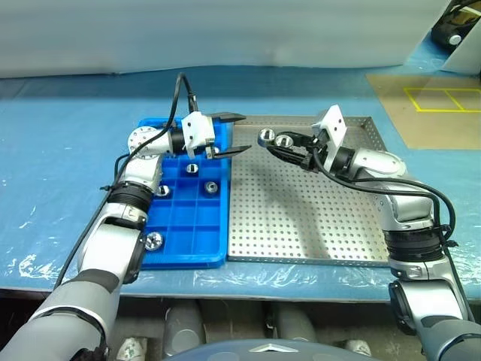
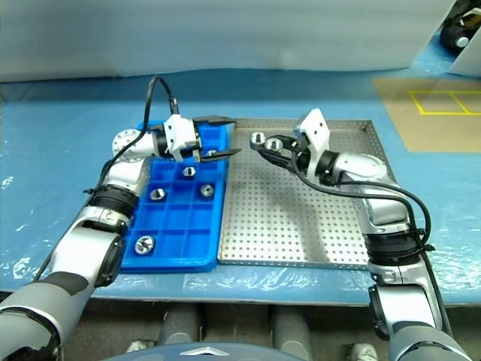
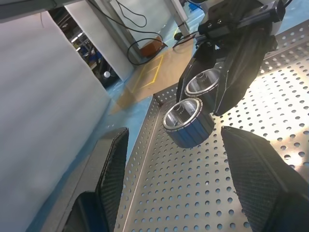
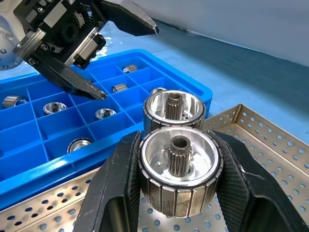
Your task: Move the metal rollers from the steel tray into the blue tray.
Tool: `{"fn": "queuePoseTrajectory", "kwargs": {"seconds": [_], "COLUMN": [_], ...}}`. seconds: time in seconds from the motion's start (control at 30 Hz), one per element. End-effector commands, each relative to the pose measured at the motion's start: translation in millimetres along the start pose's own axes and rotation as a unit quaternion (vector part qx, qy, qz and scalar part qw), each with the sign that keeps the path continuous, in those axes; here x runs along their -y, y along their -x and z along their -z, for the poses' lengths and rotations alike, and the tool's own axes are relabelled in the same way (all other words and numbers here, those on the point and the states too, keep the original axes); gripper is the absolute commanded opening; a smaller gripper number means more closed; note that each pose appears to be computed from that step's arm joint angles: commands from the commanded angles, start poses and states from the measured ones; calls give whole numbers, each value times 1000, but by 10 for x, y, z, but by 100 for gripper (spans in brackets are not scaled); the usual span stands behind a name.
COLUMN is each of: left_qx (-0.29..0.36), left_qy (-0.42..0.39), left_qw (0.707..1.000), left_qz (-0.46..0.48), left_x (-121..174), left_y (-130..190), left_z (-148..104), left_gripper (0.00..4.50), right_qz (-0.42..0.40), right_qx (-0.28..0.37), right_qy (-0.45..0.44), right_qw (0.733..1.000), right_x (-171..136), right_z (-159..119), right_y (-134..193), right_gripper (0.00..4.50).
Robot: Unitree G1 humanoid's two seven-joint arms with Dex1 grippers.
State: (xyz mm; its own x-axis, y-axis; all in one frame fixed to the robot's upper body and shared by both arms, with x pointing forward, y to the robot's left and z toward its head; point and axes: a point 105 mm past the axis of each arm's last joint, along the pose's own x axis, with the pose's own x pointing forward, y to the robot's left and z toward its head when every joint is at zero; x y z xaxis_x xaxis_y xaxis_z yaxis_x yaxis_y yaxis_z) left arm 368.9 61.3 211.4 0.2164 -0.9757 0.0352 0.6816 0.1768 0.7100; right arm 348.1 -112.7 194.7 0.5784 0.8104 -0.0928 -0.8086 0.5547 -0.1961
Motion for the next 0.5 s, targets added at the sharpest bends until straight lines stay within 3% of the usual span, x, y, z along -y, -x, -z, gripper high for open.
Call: {"fn": "queuePoseTrajectory", "kwargs": {"seconds": [0.03,0.1,0.17,0.23,0.4,0.5], "left_qx": [-7,16,1,1,28,42], "left_qy": [68,197,367,474,616,663], "left_qw": [998,980,930,880,787,748], "left_qz": [3,-23,6,23,11,18], "left_x": [63,6,79,170,140,130], "left_y": [-96,-128,-108,-67,15,75], "left_z": [59,77,146,167,105,51], "left_gripper": [324,324,324,324,324,324], "right_qz": [-4,-8,-10,-11,-9,-8], "right_qx": [31,32,30,25,17,15], "right_qy": [30,31,33,38,44,46], "right_qw": [999,999,999,999,999,999], "right_x": [4,-12,-24,-30,-28,-26], "right_z": [-215,-220,-210,-189,-153,-136], "right_y": [-24,-40,-45,-44,-35,-29], "right_gripper": [170,170,170,170,170,170]}}
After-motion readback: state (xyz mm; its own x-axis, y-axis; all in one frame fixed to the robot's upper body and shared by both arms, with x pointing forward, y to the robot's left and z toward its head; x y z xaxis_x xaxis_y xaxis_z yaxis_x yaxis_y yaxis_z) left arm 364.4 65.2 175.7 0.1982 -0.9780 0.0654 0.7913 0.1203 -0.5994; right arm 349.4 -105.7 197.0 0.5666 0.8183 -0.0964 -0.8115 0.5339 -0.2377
